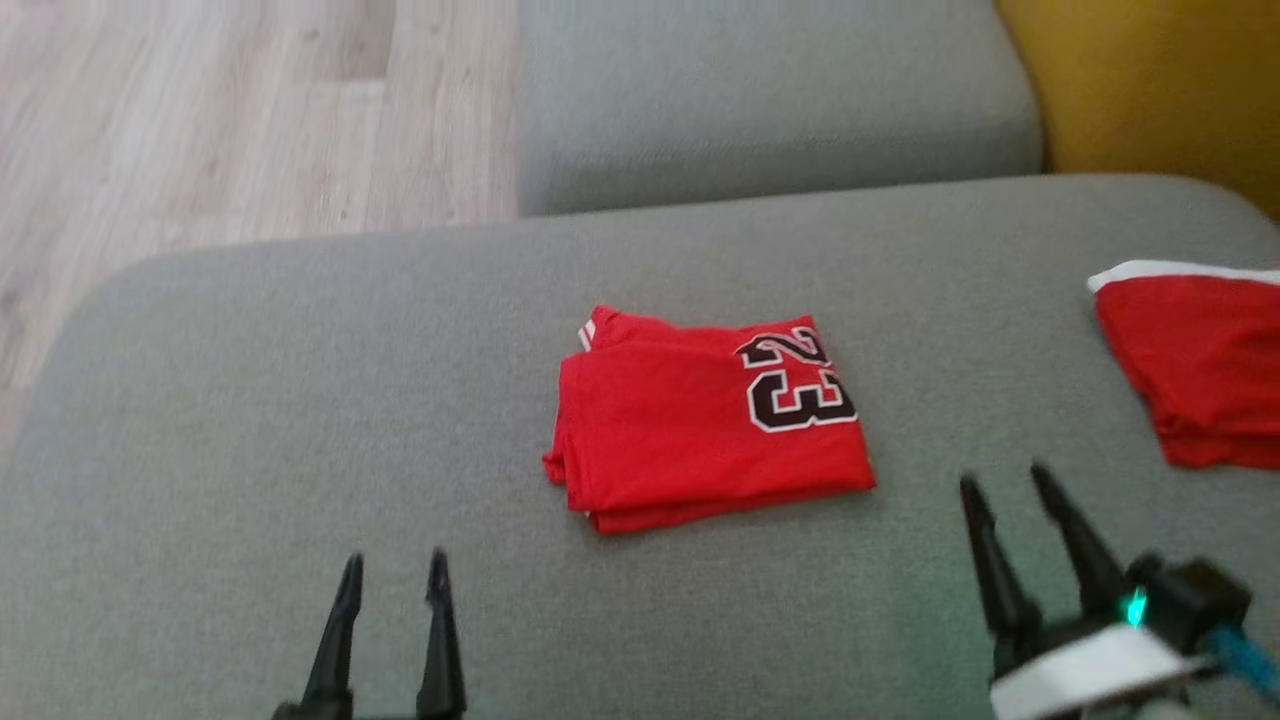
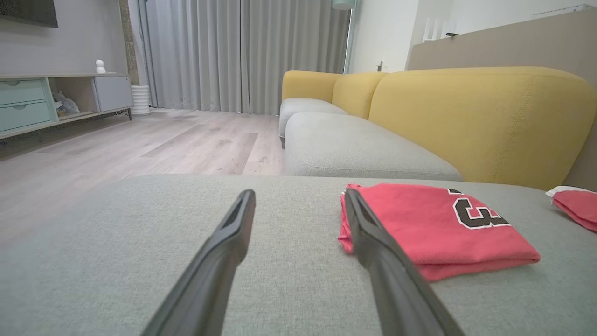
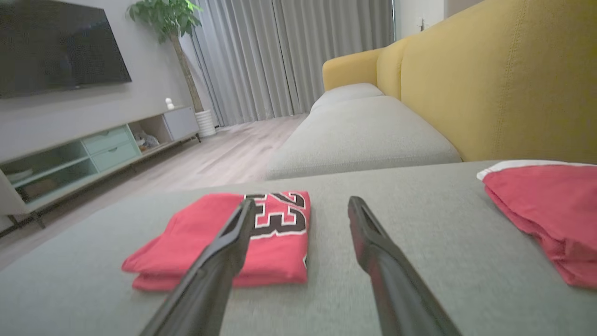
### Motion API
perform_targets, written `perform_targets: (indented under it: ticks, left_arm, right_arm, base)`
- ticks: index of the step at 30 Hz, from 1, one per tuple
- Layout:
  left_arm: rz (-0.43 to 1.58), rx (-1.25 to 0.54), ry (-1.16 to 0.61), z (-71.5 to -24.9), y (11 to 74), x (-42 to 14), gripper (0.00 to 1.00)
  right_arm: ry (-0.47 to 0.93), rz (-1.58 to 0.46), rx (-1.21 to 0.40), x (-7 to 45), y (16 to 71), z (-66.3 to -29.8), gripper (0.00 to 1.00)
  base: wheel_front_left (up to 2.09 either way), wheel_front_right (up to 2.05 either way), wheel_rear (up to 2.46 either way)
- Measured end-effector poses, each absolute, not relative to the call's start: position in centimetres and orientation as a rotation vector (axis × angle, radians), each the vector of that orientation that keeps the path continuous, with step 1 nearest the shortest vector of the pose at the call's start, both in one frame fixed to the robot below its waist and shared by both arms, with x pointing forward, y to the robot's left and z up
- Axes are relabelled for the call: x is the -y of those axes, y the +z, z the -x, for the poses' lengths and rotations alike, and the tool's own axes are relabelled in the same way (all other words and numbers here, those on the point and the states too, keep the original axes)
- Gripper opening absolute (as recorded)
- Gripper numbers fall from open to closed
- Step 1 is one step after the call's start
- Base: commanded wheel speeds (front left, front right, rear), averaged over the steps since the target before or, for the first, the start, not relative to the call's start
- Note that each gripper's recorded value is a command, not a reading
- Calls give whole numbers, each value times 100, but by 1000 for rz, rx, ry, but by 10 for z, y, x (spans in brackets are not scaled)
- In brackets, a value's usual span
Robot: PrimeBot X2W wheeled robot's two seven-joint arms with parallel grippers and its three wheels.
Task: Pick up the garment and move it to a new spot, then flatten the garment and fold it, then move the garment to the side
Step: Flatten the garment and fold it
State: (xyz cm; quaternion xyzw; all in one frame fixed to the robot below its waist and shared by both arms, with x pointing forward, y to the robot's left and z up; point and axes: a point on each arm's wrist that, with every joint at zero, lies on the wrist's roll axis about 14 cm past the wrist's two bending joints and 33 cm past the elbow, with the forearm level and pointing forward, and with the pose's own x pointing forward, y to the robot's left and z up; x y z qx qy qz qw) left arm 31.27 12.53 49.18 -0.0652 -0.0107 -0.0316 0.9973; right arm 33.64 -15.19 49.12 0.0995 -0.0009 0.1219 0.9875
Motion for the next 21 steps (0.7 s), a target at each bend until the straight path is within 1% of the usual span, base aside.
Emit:
perform_targets:
  ticks: [4, 7, 11, 21]
  left_arm:
    - [143, -3, -42, -298, 484, -132, 100]
    - [152, -16, -36, -289, 479, -133, 100]
    - [152, -14, -37, -284, 479, -135, 100]
    - [150, -7, -16, -281, 479, -141, 100]
  right_arm:
    - [244, -150, -42, 152, 474, -310, 100]
    - [241, -139, -40, 149, 473, -302, 100]
    - [249, -110, -32, 145, 473, -297, 100]
    - [260, -93, -12, 140, 478, -298, 100]
  base:
    - [0, 0, 0]
    - [0, 0, 0]
    - [0, 0, 0]
    - [0, 0, 0]
